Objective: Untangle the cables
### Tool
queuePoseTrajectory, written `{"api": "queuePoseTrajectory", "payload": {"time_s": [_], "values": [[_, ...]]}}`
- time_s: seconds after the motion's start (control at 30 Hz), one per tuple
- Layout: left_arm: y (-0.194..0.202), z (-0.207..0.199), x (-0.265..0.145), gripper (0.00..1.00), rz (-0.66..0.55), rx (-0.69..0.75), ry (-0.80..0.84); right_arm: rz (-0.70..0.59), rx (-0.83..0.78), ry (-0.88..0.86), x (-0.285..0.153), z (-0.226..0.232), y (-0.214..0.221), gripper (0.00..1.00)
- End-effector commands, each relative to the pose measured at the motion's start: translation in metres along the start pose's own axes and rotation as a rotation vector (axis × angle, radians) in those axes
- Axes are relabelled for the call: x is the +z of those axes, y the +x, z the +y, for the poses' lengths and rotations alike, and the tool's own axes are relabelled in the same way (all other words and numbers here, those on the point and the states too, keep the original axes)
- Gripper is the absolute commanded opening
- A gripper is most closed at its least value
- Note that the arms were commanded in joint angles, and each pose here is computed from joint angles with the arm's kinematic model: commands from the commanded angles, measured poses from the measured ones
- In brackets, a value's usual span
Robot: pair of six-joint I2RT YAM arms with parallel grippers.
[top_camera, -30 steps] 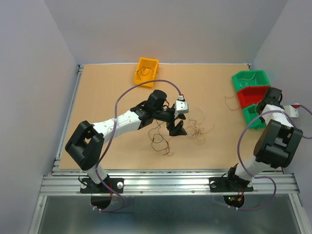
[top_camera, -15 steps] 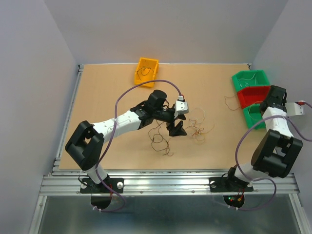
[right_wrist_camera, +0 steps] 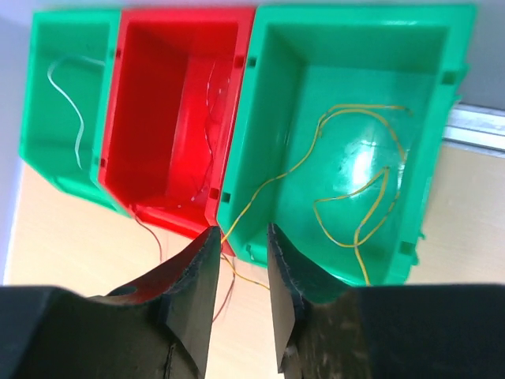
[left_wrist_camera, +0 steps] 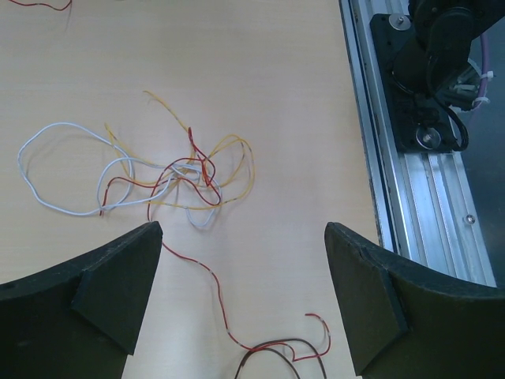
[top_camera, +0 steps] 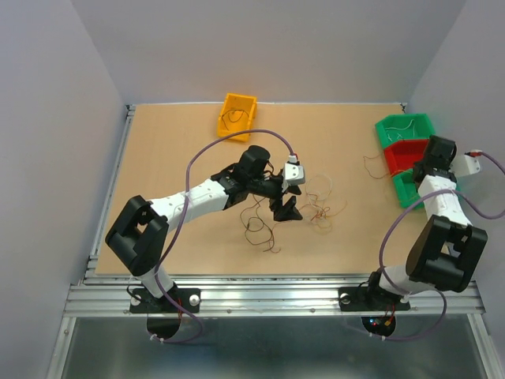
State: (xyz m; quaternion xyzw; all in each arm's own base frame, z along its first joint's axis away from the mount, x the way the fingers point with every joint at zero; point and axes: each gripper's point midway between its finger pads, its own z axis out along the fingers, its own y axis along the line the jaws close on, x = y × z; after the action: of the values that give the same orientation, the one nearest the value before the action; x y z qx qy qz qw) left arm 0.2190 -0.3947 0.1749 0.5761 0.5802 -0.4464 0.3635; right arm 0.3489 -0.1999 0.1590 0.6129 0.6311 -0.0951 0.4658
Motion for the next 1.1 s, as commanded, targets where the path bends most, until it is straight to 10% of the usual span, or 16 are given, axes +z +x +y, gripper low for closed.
{"api": "queuePoseTrajectory", "payload": {"time_s": [0.0, 0.3, 1.07], "values": [[-0.029, -0.006, -0.005, 0.96, -0.055, 0.068, 0.018, 0.039, -0.052, -0.087, 0.008, 0.018, 0.015, 0.38], [-0.026, -0.003, -0.002, 0.96, -0.046, 0.06, 0.023, 0.003, -0.155, -0.063, -0.021, 0.012, 0.068, 0.73], [-0.026, -0.006, -0.004, 0.96, -0.044, 0.08, 0.013, -0.014, -0.207, 0.158, 0.012, -0.043, 0.117, 0.56]]}}
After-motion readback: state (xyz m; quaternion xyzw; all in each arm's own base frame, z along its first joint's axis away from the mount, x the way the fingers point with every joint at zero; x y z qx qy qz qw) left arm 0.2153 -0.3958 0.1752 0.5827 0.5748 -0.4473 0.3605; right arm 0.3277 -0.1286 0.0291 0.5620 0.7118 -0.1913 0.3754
